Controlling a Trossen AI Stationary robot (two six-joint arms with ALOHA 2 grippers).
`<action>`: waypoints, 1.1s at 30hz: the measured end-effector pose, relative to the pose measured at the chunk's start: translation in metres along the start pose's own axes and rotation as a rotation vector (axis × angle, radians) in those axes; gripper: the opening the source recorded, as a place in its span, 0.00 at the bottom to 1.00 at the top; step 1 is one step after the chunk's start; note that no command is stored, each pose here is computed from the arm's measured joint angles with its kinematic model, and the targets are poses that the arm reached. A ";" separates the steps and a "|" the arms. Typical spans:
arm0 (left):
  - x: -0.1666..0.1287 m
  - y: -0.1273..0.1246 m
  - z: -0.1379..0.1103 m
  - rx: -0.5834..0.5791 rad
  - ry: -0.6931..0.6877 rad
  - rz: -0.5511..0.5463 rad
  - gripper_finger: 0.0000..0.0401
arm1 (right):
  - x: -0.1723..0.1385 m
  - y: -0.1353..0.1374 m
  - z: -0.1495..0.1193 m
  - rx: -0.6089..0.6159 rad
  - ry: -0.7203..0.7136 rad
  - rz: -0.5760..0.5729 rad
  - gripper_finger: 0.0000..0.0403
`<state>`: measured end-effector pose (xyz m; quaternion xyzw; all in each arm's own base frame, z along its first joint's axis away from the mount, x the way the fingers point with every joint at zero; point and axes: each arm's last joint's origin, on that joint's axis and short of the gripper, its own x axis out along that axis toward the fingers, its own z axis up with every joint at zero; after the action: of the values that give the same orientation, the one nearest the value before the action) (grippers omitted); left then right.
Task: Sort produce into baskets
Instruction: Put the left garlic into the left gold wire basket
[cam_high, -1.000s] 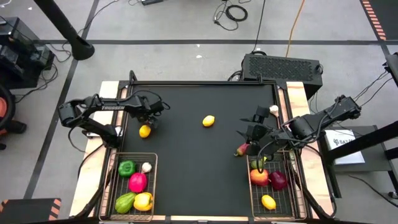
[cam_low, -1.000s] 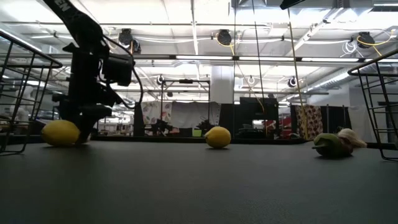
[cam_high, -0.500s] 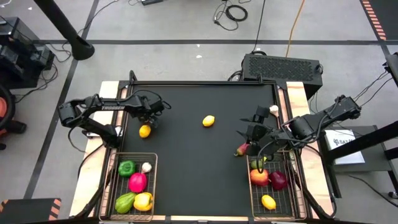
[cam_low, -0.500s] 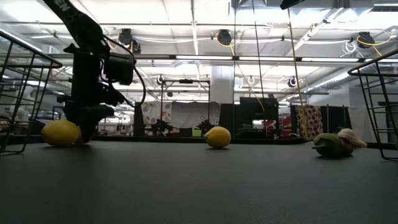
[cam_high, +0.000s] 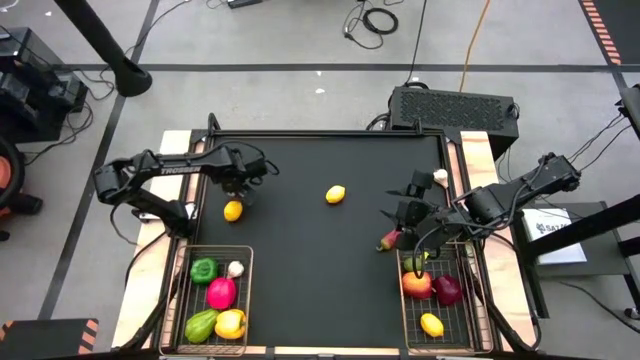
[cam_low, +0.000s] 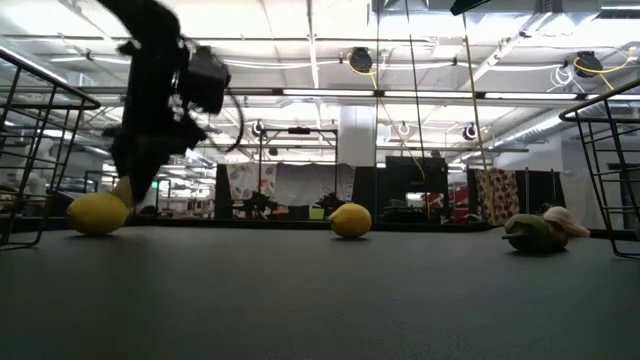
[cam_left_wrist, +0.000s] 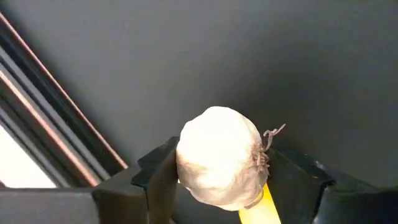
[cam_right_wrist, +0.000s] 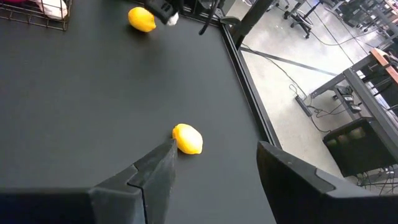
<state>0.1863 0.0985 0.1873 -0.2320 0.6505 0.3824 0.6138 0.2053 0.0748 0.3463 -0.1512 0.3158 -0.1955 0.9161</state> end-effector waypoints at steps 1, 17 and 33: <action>-0.009 -0.002 0.001 0.026 0.006 -0.004 0.54 | 0.000 0.000 0.000 0.000 0.000 0.000 0.53; -0.170 -0.029 -0.058 0.152 -0.036 -0.303 0.54 | 0.000 0.000 0.000 0.007 0.000 -0.001 0.53; -0.181 -0.090 -0.180 0.247 0.004 -0.459 0.54 | 0.000 0.000 0.000 0.008 0.000 0.000 0.53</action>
<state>0.1691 -0.1272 0.3369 -0.2975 0.6237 0.1505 0.7070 0.2052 0.0747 0.3464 -0.1475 0.3148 -0.1969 0.9167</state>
